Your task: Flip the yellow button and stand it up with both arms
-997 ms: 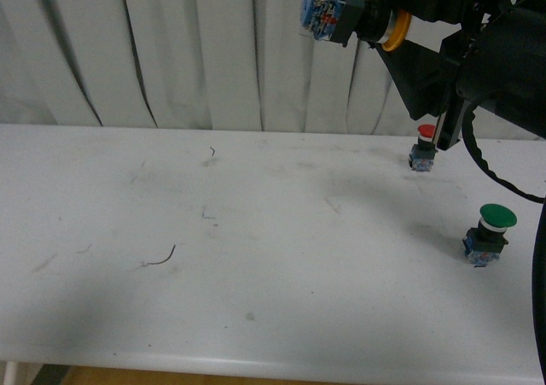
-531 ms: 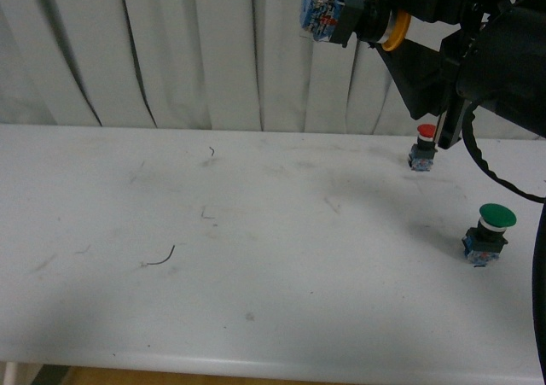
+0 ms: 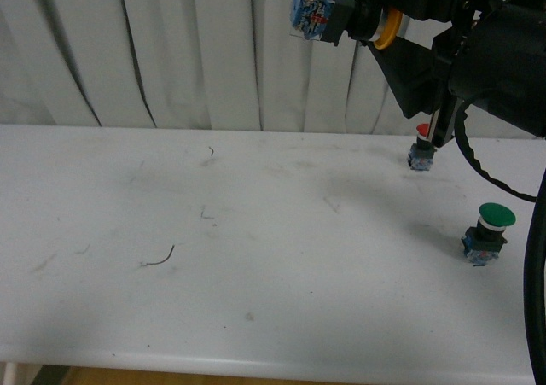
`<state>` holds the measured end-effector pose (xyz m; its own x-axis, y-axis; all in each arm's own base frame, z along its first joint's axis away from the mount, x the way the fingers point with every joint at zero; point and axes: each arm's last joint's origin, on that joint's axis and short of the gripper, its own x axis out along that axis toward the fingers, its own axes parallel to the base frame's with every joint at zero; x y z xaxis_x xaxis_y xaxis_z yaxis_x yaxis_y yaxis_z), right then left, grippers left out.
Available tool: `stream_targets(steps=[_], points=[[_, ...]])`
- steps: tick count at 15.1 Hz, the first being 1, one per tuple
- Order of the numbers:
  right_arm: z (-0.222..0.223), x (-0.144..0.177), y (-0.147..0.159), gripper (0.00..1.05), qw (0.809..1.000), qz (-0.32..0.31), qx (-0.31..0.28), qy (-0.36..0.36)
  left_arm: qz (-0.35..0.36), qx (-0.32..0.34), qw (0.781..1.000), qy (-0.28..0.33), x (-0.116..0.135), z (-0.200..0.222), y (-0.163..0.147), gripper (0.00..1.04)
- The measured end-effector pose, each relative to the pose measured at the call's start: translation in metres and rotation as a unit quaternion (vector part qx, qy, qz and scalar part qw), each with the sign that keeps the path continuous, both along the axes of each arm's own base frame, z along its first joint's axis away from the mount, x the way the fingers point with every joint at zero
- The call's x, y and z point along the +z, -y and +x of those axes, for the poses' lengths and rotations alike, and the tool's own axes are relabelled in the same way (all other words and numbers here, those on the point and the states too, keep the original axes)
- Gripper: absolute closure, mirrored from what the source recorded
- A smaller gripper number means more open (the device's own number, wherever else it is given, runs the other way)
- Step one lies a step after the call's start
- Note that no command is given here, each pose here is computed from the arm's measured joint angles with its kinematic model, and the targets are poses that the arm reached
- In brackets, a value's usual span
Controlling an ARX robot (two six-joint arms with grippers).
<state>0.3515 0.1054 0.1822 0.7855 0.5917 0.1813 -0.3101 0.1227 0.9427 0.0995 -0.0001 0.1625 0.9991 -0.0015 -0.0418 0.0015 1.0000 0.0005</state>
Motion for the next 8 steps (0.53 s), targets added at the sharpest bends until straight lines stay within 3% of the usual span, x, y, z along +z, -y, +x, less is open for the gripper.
stream_targets(steps=[1,6,8], points=[[0.0,0.0,0.0,0.69,1.0,-0.001,-0.001,0.0,0.0,0.001,1.0,0.03,0.007,-0.002,0.0,1.03],[0.003,0.005,0.0,0.69,0.999,-0.032,-0.017,0.035,0.0,0.0,1.0,0.021,0.003,-0.002,0.0,1.02],[0.016,0.021,0.0,0.69,0.988,-0.114,-0.085,0.056,0.0,0.0,1.0,0.021,0.003,-0.002,0.0,0.77]])
